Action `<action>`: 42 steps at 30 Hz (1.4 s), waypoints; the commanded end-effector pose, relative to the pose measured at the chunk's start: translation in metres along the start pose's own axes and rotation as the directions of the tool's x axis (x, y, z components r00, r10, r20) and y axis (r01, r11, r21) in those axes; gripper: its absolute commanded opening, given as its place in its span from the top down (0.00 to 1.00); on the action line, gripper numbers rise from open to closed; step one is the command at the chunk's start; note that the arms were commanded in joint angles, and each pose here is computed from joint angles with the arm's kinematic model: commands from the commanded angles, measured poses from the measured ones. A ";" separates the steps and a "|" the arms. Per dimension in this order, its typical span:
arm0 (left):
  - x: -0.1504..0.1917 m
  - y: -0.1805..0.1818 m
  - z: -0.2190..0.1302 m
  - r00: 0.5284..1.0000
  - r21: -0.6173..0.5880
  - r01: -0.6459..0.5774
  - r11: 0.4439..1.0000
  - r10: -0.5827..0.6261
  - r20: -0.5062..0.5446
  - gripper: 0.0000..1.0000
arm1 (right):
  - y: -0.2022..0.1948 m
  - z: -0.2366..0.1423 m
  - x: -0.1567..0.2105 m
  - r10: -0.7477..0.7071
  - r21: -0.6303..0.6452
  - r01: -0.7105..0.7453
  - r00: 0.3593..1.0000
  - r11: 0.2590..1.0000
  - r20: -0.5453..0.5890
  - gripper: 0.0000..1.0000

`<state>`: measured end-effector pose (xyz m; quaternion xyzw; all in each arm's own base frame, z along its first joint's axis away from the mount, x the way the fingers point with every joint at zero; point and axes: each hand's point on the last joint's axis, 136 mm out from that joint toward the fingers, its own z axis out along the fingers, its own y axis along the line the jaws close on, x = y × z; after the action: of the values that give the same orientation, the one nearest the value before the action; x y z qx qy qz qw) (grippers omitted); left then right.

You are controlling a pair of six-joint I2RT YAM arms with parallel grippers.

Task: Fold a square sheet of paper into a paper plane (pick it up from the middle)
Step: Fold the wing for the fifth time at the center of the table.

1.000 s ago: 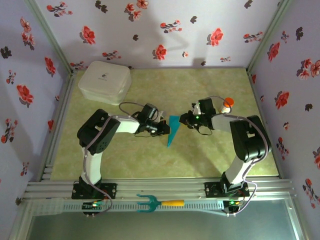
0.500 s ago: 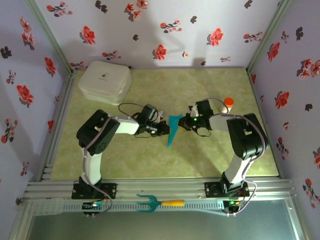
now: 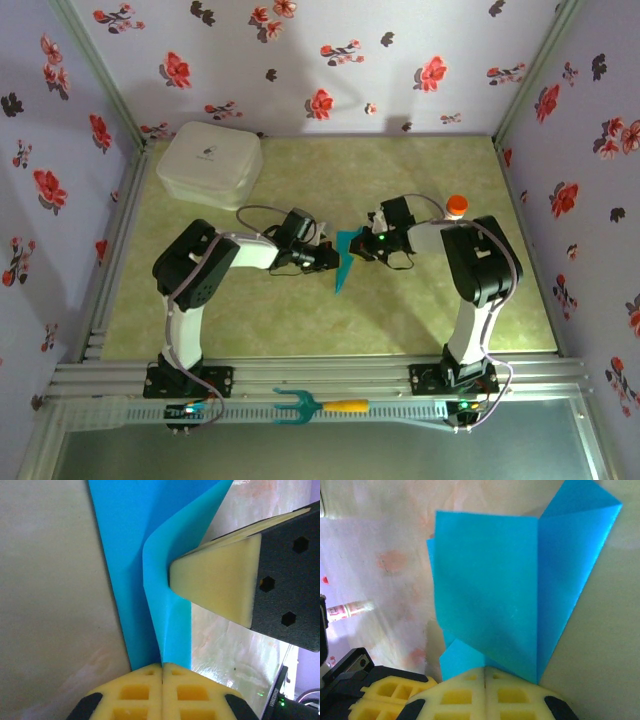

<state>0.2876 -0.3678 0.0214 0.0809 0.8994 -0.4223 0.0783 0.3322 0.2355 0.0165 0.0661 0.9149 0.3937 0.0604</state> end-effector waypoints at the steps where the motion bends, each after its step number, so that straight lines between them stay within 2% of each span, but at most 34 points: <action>1: 0.012 0.023 -0.012 1.000 -0.131 0.011 0.991 -0.014 -0.022 0.87 | -0.042 0.008 0.011 0.097 0.155 -0.094 0.995 0.983 -0.007 0.96; 2: 0.012 0.022 -0.015 1.000 -0.139 0.008 0.990 -0.011 -0.018 0.83 | -0.043 0.008 0.013 0.106 0.158 -0.104 0.994 0.982 -0.005 0.96; 9: 0.001 0.002 -0.039 0.999 -0.154 -0.028 0.988 0.034 0.041 0.78 | -0.049 0.006 0.016 0.205 0.173 -0.214 0.976 0.961 0.067 0.97; 11: -0.002 -0.007 -0.044 0.997 -0.140 -0.046 0.989 0.054 0.055 0.83 | -0.047 0.006 0.017 0.232 0.163 -0.244 0.969 0.956 0.089 0.98; 15: -0.007 -0.036 -0.045 0.993 -0.059 -0.106 0.993 0.109 0.040 1.00 | -0.051 0.004 0.019 0.253 0.200 -0.276 0.958 0.940 0.134 0.99; 21: 0.011 -0.067 -0.018 0.975 0.030 -0.194 0.981 0.196 -0.105 1.00 | -0.049 0.005 0.019 0.254 0.201 -0.279 0.957 0.939 0.140 0.99; 28: 0.016 -0.057 0.005 0.975 0.005 -0.165 0.986 0.164 -0.147 1.00 | -0.048 0.006 0.020 0.249 0.196 -0.270 0.960 0.943 0.126 0.98; 36: 0.014 -0.039 0.003 0.979 -0.078 -0.164 0.983 0.153 -0.134 1.00 | -0.046 0.006 0.020 0.242 0.189 -0.262 0.963 0.947 0.123 0.98; 42: 0.015 -0.031 0.006 0.980 -0.097 -0.165 0.982 0.151 -0.131 1.00 | -0.045 0.006 0.021 0.238 0.184 -0.256 0.964 0.949 0.118 0.98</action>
<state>0.2652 -0.3980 0.0469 0.1710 0.9085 -0.3767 0.0591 0.3337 0.2362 0.0159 0.1704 0.9083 0.3735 0.0799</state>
